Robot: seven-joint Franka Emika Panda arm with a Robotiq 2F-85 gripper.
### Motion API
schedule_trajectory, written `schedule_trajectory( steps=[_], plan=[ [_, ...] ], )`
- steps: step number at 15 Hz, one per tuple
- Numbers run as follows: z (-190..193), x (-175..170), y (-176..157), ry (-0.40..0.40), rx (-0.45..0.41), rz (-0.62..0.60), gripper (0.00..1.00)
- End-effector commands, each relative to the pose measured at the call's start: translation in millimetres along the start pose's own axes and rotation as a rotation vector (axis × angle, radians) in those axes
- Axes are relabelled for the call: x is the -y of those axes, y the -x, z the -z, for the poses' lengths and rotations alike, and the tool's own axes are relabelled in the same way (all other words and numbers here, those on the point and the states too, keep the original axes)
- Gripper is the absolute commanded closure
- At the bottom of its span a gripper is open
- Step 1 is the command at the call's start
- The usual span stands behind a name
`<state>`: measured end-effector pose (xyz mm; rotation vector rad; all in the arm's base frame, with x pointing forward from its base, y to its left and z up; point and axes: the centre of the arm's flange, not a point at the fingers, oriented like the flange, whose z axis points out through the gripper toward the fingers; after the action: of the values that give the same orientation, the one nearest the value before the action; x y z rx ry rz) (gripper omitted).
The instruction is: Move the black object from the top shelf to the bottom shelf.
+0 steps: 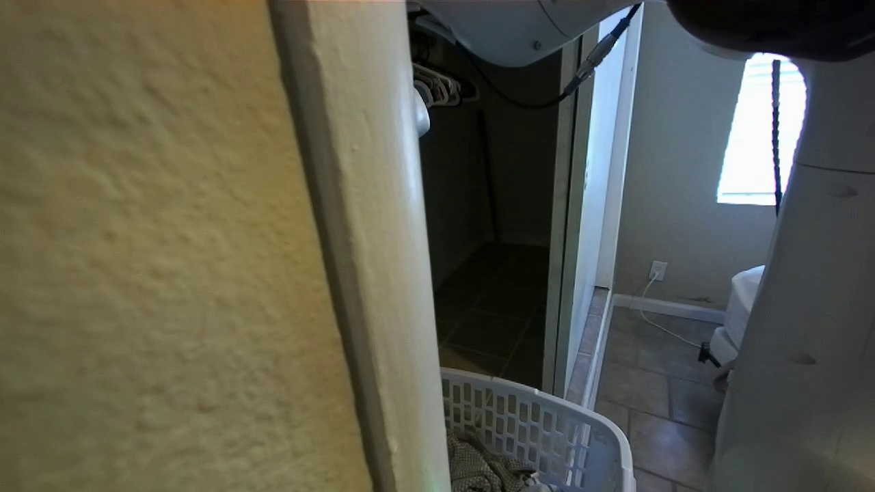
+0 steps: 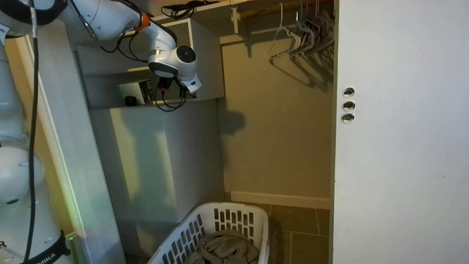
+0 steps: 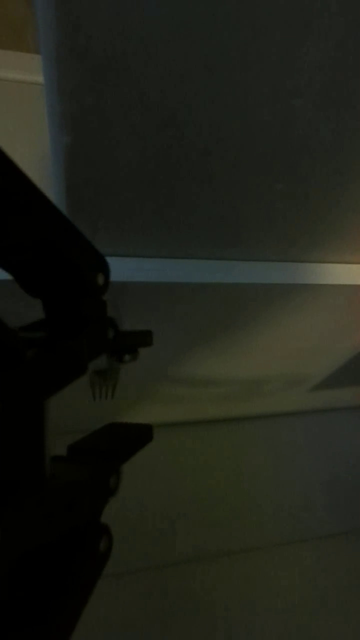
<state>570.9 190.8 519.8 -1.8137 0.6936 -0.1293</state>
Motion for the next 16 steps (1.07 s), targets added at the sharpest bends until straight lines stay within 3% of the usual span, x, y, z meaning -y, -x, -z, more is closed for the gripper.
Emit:
schedule_trajectory(
  steps=[1,5,10,16],
  plan=[
    [-6.5,9.2,-2.2,0.005,-0.002,-0.028,0.24],
    [-3.9,11.9,-1.1,0.008,0.009,-0.076,0.0],
    [5.2,15.9,4.0,0.025,0.024,-0.123,0.0],
    [44.0,17.9,16.9,0.101,0.005,-0.081,0.0]
  ],
)
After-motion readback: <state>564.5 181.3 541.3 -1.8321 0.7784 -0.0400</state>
